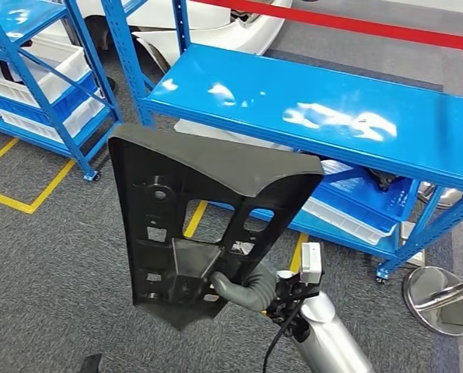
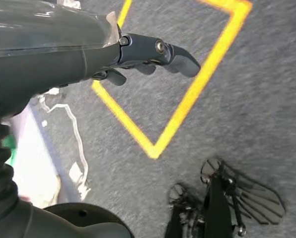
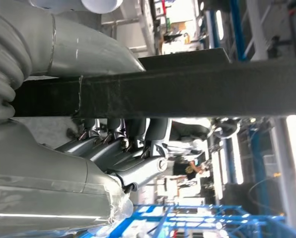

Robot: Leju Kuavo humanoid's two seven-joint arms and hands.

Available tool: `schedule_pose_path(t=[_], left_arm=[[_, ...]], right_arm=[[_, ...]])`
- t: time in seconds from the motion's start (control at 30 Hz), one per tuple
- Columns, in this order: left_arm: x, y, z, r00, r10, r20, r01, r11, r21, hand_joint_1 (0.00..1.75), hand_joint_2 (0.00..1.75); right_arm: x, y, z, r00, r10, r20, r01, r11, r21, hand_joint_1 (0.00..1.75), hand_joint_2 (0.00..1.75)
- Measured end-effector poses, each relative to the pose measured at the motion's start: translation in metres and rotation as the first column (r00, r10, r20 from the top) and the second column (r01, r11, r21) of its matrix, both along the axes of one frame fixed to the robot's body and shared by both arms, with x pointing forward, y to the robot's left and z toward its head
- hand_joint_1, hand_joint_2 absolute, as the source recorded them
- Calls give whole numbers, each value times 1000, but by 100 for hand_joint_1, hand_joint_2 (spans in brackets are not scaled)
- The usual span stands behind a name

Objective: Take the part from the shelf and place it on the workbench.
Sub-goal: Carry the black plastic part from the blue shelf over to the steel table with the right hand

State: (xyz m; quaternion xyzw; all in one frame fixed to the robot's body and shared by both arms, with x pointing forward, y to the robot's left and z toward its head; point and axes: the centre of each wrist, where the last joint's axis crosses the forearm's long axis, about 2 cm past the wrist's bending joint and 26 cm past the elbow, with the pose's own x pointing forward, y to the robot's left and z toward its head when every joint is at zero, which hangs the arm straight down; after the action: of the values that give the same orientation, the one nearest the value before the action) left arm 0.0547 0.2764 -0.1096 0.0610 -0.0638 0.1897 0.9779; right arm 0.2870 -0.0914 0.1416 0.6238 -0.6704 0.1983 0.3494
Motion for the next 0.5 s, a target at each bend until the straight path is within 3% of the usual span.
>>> schedule_pose_path(t=[0.5], left_arm=[[0, -1, 0, 1000, -1, -22, 0, 1000, -1, 0, 175]], right_arm=[[0, 6, 0, 1000, 22, -5, -22, 1000, 4, 175, 175]])
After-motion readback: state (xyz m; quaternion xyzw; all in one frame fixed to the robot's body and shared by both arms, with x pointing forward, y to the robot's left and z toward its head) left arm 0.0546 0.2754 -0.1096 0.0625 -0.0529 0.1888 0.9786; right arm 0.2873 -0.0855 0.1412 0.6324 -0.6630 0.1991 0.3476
